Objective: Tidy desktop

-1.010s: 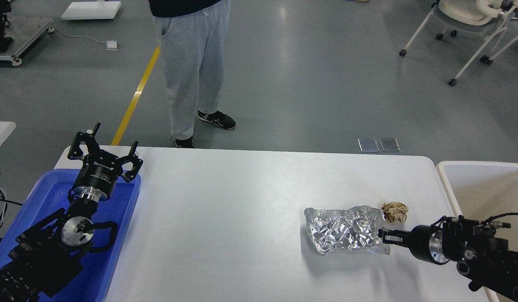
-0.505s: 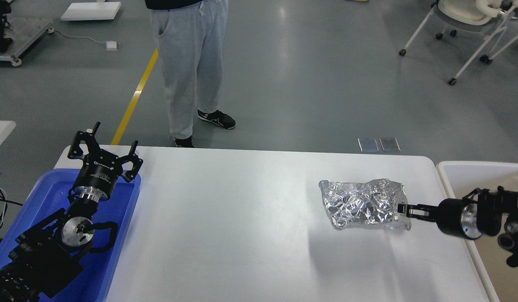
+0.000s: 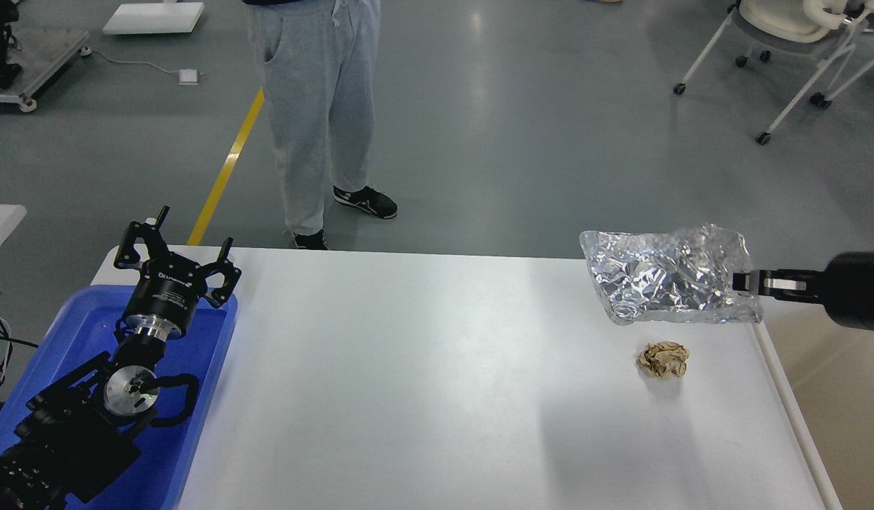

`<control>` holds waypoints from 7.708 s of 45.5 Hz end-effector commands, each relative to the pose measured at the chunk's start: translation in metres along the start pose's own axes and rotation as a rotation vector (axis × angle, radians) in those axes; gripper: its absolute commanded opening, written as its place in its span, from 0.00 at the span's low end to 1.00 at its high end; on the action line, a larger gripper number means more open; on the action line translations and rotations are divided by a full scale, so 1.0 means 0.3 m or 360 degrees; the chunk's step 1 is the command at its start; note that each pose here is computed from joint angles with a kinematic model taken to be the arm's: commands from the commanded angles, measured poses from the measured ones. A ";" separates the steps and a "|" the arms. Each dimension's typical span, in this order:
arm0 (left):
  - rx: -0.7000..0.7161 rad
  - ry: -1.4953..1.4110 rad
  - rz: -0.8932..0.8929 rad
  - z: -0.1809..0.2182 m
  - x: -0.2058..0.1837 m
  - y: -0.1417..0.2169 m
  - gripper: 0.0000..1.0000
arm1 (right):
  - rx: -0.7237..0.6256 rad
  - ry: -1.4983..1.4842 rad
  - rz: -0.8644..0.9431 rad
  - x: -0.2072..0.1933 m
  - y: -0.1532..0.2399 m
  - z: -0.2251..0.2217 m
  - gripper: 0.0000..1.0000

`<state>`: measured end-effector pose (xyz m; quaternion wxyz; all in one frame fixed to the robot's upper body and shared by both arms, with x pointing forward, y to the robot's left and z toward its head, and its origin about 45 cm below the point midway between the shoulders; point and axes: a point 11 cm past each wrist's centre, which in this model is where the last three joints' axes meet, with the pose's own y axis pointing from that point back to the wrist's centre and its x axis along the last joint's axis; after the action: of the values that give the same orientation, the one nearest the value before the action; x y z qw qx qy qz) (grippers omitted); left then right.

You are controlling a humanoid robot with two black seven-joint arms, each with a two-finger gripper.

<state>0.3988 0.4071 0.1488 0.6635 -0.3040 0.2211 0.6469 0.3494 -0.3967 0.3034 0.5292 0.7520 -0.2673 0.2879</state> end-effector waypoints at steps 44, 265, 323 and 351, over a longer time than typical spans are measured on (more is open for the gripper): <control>0.0001 0.0003 -0.0003 -0.002 -0.001 0.000 1.00 | -0.0468 -0.0457 0.0301 -0.022 0.169 0.391 0.00; 0.0001 0.0002 -0.0001 -0.002 -0.001 0.000 1.00 | 0.0632 -0.2642 0.1183 -0.112 -0.173 0.222 1.00; 0.0001 0.0002 -0.0001 -0.002 -0.001 0.000 1.00 | 0.1108 -0.3108 0.1276 -0.491 -0.287 0.078 1.00; 0.0001 0.0002 -0.0001 -0.002 -0.001 0.000 1.00 | 0.1069 -0.2962 0.1189 -0.341 -0.413 0.060 1.00</control>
<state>0.3988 0.4070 0.1488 0.6636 -0.3040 0.2212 0.6468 0.3505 -0.3781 0.1470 -0.2674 0.6344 -0.6962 -0.2034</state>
